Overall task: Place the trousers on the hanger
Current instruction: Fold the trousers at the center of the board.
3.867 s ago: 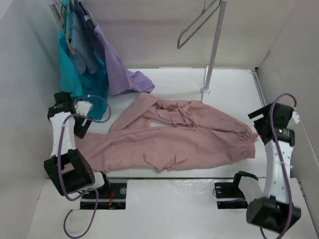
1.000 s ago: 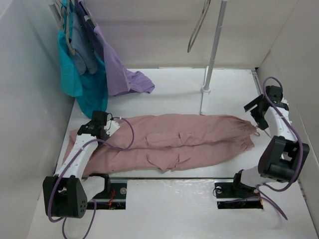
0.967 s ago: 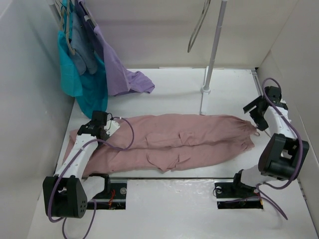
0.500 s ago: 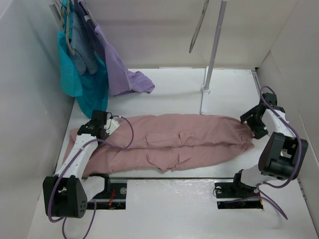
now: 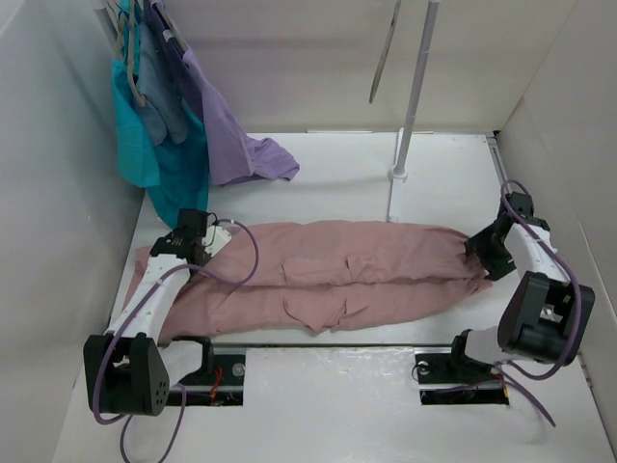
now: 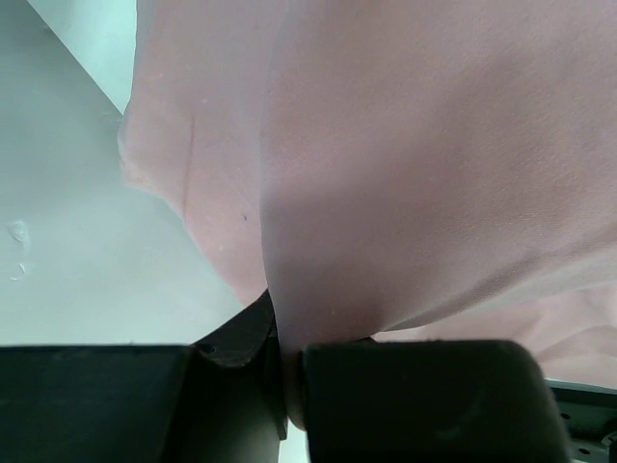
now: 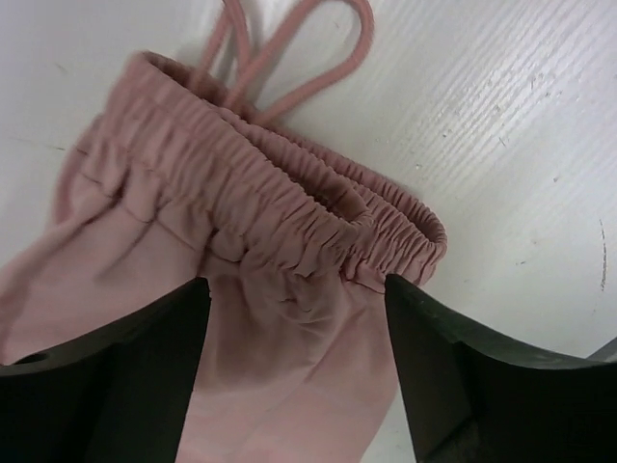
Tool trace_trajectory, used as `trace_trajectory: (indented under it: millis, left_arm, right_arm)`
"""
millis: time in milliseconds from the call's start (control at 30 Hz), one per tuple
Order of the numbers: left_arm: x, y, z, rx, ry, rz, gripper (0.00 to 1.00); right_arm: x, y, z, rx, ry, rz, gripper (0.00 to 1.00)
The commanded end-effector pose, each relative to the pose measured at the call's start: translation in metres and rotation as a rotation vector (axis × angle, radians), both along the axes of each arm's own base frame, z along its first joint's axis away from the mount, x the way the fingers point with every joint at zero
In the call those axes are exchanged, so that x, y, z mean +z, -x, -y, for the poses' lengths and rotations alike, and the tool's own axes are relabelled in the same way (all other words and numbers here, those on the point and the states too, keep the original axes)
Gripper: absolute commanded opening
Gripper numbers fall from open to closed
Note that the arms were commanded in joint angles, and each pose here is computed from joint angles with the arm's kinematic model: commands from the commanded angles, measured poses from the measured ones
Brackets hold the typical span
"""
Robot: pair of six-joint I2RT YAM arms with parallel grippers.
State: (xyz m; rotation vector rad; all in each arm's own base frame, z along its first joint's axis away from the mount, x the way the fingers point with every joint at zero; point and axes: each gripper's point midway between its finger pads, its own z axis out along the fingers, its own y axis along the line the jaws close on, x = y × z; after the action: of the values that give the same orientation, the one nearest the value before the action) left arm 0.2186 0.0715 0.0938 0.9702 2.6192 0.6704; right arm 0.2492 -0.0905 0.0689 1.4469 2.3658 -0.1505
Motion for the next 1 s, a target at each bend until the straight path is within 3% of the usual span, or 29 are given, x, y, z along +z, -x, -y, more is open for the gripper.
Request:
trace_trajectory:
  millis: [0, 100, 167, 200, 267, 300, 500, 567, 700, 867, 967]
  left_arm:
    - [0.011, -0.009, -0.002, 0.007, -0.011, 0.034, 0.02]
    - [0.010, -0.008, -0.005, 0.015, -0.028, 0.035, 0.02]
    - [0.009, -0.008, -0.007, 0.019, -0.038, 0.036, 0.02]
    - [0.010, -0.007, -0.008, 0.024, -0.047, 0.036, 0.02]
    - [0.014, -0.012, -0.012, 0.037, -0.071, 0.066, 0.02]
    - [0.015, -0.012, -0.017, 0.031, -0.095, 0.063, 0.02]
    - [0.065, -0.054, -0.041, 0.022, -0.259, 0.221, 0.00]
    - [0.100, -0.070, -0.046, 0.028, -0.283, 0.289, 0.00]
    - [0.166, -0.078, -0.072, 0.102, -0.396, 0.415, 0.00]
    - [0.258, -0.074, -0.099, 0.120, -0.579, 0.587, 0.00]
    - [0.249, -0.063, -0.089, 0.034, -0.523, 0.532, 0.00]
  right_arm:
    - [-0.008, -0.010, 0.001, -0.010, -0.017, 0.009, 0.75]
    - [-0.010, -0.016, 0.002, -0.007, -0.030, 0.000, 0.70]
    - [-0.010, -0.013, 0.009, -0.021, 0.007, -0.013, 0.58]
    - [-0.004, -0.015, 0.014, -0.029, 0.036, 0.000, 0.41]
    - [0.007, -0.019, 0.029, -0.033, 0.113, 0.002, 0.19]
    - [0.020, -0.028, 0.036, -0.032, 0.144, 0.028, 0.01]
    - [0.071, -0.061, 0.053, 0.033, 0.233, 0.132, 0.00]
    - [0.101, -0.070, 0.057, 0.053, 0.274, 0.200, 0.00]
    - [0.144, -0.072, 0.054, 0.092, 0.317, 0.318, 0.00]
    - [0.159, -0.071, 0.030, 0.186, 0.275, 0.458, 0.00]
    - [0.153, -0.067, 0.024, 0.199, 0.258, 0.465, 0.00]
